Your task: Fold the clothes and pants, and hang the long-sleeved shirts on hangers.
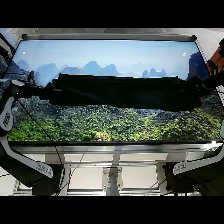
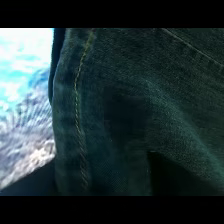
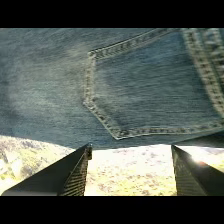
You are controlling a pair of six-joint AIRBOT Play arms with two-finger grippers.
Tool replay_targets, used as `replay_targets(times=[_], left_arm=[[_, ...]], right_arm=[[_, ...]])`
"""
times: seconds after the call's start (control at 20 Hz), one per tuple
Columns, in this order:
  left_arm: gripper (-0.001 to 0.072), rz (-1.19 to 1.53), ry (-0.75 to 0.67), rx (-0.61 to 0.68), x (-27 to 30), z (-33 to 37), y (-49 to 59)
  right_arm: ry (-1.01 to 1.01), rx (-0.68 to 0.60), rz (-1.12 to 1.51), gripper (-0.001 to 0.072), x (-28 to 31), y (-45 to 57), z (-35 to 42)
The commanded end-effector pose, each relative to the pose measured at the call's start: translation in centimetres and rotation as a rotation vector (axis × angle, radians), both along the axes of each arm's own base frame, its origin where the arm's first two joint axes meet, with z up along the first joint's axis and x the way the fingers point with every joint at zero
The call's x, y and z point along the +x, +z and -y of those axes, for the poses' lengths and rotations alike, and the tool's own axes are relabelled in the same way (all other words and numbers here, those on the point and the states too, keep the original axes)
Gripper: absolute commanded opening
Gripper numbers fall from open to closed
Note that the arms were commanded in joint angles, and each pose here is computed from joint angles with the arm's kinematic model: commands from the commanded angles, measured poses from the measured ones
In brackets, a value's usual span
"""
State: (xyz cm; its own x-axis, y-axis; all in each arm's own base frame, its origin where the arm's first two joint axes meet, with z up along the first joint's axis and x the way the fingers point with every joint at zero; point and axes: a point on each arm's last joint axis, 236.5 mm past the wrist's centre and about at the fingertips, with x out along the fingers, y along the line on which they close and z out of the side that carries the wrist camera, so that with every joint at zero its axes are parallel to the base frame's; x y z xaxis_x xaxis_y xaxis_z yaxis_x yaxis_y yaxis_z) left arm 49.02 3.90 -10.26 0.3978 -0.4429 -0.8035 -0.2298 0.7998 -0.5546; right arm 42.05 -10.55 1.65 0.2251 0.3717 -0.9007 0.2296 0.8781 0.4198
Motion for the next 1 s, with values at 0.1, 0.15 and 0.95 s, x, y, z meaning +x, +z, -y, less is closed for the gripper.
replay_targets(times=[0.1, 0.15, 0.95], left_arm=[[0.0308, 0.023, -0.043, 0.034, 0.7, 1.7, -0.6], [0.0215, 0.024, -0.043, 0.036, 0.8, 1.8, -0.6], [0.0019, -0.306, -0.07, 0.573, -17.3, -16.2, 12.4]], right_arm=[[0.065, 0.001, -0.003, 0.0545, 0.5, 0.0, -2.7], [0.075, 0.001, -0.003, 0.0545, 0.6, 0.0, -3.1], [0.354, 0.065, -0.169, 0.0545, -3.3, 0.3, -12.4]])
